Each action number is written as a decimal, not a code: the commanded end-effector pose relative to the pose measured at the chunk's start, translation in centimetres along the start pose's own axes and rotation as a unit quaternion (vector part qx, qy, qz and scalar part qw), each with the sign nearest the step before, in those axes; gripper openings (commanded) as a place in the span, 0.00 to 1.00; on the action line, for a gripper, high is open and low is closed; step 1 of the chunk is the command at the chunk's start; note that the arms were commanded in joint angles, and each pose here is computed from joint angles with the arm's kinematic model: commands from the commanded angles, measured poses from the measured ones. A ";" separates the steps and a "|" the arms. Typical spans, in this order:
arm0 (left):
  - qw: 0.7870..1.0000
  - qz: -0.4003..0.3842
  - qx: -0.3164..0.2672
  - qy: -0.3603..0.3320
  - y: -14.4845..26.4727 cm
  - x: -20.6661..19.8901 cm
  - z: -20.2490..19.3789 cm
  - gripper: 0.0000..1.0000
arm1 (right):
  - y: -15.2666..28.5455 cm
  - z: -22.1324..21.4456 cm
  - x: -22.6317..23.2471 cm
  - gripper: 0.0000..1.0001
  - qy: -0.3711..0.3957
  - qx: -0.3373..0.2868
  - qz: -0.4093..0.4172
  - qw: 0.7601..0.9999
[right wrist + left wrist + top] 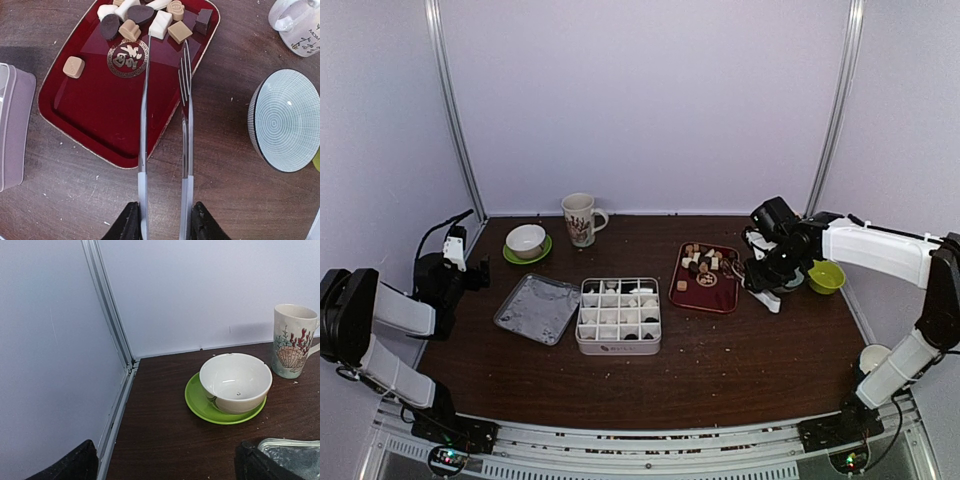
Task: Pack the chocolate
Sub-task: Pick up the fake chocolate from the plate.
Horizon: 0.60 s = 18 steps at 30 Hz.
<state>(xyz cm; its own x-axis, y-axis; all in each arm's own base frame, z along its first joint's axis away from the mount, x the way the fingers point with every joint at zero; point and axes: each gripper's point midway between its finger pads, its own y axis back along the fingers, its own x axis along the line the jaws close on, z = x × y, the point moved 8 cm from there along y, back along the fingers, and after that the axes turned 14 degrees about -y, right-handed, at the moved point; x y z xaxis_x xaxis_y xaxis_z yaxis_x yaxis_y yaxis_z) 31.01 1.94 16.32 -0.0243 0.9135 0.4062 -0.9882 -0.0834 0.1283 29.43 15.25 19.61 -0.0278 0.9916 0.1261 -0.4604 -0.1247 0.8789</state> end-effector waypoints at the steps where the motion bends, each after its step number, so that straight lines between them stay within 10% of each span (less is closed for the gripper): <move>1: 1.000 0.014 -0.014 0.005 -0.3 0.6 0.6 0.98 | 0.4 1.5 0.7 0.35 -0.010 -0.018 0.018 1.000; 18: 1.000 0.013 -0.014 0.005 -0.3 0.6 0.7 0.98 | -2.0 2.6 1.2 0.29 -0.022 0.011 -0.003 1.000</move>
<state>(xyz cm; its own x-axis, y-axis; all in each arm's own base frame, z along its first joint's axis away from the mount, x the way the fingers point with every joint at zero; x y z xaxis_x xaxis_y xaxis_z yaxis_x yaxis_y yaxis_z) 31.01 1.95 16.32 -0.0247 0.9134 0.4062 -0.9882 -0.0838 0.1283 31.52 16.57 18.04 -0.0041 0.9893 0.1457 -0.4054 -0.1349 0.9041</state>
